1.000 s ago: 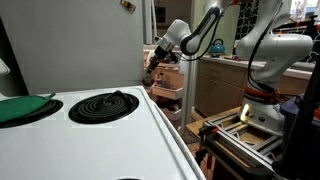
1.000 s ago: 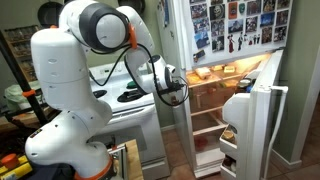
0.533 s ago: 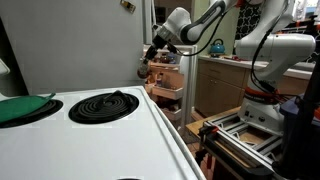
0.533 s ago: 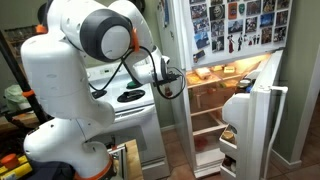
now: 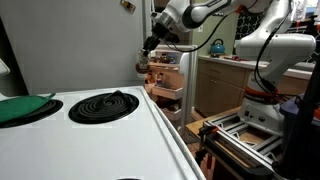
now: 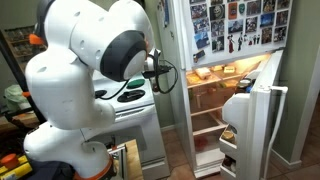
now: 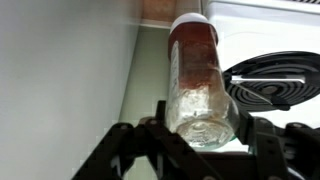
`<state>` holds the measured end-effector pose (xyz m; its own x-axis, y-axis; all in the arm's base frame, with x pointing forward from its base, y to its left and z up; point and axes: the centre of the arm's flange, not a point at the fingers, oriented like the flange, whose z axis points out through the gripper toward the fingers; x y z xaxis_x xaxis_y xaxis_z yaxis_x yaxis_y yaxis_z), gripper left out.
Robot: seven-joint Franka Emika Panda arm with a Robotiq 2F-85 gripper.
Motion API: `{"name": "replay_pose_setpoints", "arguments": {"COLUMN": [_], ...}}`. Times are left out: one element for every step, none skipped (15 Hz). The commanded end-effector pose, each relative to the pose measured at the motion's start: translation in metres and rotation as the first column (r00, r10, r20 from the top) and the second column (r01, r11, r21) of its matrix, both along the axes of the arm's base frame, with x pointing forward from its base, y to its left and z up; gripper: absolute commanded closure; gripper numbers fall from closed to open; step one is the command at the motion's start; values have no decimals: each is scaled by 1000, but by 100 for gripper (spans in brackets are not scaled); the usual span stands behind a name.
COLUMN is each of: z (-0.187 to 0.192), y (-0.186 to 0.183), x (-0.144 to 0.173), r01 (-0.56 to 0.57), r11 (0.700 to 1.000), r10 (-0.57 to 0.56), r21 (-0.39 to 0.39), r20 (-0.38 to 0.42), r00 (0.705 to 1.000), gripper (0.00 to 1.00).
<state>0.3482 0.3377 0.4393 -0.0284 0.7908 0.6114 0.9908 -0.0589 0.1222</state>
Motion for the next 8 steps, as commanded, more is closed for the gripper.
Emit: {"name": "replay_pose_setpoints", "arguments": {"z": [14,14,15,17,18,19,19,18], "y": [10,15,20,25,29,33,37,41], "x": [-10,-14,-19,-22,-26,-29,-32,-34], "r01": [-135,-169,-208,-237,-267,-295,-318,-338], "r11": [991,985,978,970,961,953,945,939], "r10": [136,171,210,240,271,299,322,341], "r21": [14,24,36,52,66,74,77,64], "r20": [-61,-67,-71,-69,-61,-52,-46,-30], "r00": [989,983,975,968,961,953,946,940], "gripper": [63,63,63,63,63,63,63,63]}}
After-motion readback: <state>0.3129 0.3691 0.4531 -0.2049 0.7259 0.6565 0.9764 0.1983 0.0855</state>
